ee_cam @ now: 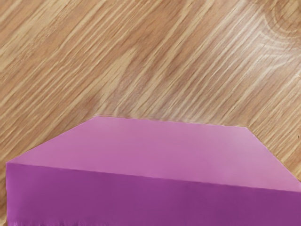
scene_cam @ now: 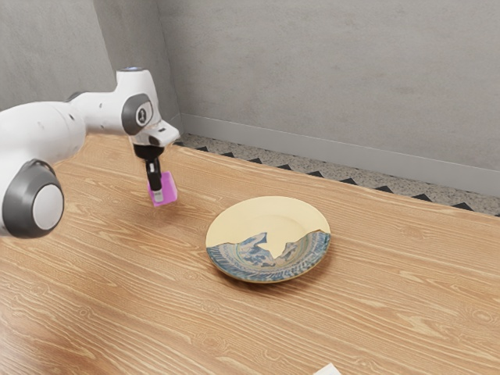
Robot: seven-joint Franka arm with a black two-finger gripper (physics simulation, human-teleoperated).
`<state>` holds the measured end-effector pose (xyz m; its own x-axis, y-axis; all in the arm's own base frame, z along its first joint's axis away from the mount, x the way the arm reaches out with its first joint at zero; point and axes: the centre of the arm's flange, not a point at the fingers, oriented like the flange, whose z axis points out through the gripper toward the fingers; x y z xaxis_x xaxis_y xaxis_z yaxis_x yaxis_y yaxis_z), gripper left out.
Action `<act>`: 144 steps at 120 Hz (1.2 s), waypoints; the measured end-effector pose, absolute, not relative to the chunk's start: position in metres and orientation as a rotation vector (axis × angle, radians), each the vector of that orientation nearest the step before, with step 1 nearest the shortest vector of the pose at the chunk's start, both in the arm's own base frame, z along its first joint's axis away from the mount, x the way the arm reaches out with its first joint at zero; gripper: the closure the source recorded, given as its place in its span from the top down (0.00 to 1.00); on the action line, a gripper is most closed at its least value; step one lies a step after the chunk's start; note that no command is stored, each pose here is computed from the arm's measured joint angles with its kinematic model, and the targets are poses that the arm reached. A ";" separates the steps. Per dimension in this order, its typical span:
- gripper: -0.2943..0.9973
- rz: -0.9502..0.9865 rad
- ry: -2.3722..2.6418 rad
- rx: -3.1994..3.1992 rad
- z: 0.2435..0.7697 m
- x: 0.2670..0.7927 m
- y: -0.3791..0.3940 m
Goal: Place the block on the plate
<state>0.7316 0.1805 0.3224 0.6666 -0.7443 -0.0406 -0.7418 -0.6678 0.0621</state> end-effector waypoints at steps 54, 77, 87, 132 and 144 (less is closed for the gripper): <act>0.57 0.046 -1.407 2.820 0.449 0.721 0.109; 0.58 0.035 -1.620 2.675 0.448 0.725 -0.006; 0.58 0.009 -1.676 2.633 0.442 0.719 -0.042; 0.58 -0.086 -1.793 2.580 0.417 0.688 -0.145; 0.59 -0.118 -1.763 2.594 0.397 0.688 -0.149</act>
<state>0.6884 -0.1489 0.3969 0.3661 -0.9286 -0.0602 -0.9284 -0.3689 0.0447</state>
